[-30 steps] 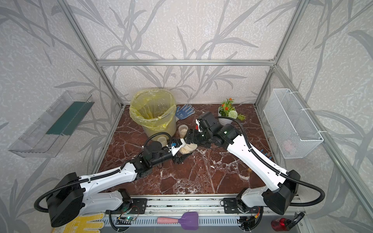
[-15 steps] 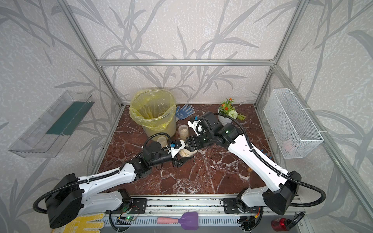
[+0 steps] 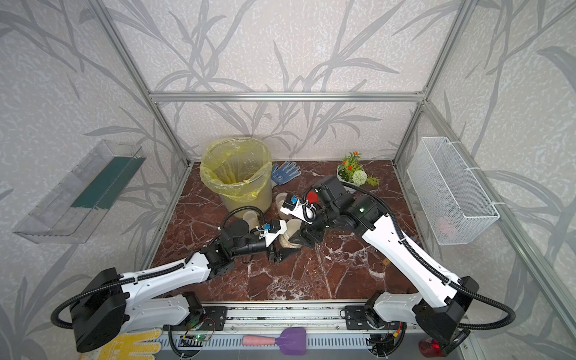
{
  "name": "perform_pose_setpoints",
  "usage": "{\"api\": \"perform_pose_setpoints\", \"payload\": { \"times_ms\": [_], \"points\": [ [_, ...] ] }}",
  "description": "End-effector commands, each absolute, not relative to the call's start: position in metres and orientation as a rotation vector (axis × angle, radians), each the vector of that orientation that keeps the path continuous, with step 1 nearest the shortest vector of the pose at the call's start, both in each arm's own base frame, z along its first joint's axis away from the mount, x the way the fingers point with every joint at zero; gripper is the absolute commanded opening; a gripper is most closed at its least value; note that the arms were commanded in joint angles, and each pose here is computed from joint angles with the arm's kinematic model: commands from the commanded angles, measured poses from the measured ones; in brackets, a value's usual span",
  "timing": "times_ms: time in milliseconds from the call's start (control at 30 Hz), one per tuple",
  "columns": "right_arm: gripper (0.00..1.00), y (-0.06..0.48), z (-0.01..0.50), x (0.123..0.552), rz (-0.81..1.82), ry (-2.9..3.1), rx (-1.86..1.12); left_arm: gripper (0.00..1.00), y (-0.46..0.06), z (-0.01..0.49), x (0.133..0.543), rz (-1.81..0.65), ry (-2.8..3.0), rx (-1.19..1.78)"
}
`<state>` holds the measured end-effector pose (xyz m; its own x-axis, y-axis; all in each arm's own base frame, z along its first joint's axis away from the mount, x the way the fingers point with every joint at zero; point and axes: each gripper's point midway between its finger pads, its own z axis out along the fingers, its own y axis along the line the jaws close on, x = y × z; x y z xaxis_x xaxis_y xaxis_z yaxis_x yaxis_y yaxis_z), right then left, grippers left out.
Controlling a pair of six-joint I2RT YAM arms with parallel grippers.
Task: Empty expired oatmeal from jars
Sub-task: Unscrew the lid from the jar.
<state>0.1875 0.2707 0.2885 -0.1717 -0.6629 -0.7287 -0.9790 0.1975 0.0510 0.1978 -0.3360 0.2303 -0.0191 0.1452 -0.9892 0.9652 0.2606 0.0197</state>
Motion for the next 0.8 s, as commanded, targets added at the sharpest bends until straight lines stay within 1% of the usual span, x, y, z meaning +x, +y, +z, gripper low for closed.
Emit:
{"api": "perform_pose_setpoints", "payload": {
  "times_ms": [0, 133, 267, 367, 500, 600, 767],
  "points": [
    [0.74, 0.271, 0.286, 0.153, 0.850, 1.827, -1.724, 0.00, -0.336, 0.292, 0.212, -0.929, 1.284, 0.993],
    [0.74, 0.268, 0.286, 0.156, 0.811, 1.817, -1.770, 0.00, -0.335, 0.294, 0.212, -0.934, 1.282, 0.982],
    [0.80, 0.269, 0.291, 0.159, 0.813, 1.788, -1.778, 0.00, -0.334, 0.294, 0.212, -0.932, 1.290, 0.982],
    [0.82, 0.271, 0.291, 0.158, 0.822, 1.778, -1.786, 0.00, -0.334, 0.292, 0.212, -0.927, 1.296, 0.981],
    [0.86, 0.269, 0.290, 0.157, 0.815, 1.781, -1.797, 0.00, -0.332, 0.289, 0.214, -0.911, 1.306, 0.975],
    [0.93, 0.266, 0.292, 0.158, 0.786, 1.767, -1.791, 0.00, -0.332, 0.287, 0.215, -0.902, 1.311, 0.972],
    [0.99, 0.260, 0.292, 0.162, 0.738, 1.779, -1.776, 0.00, -0.332, 0.285, 0.217, -0.899, 1.318, 0.971]
  ]
}}
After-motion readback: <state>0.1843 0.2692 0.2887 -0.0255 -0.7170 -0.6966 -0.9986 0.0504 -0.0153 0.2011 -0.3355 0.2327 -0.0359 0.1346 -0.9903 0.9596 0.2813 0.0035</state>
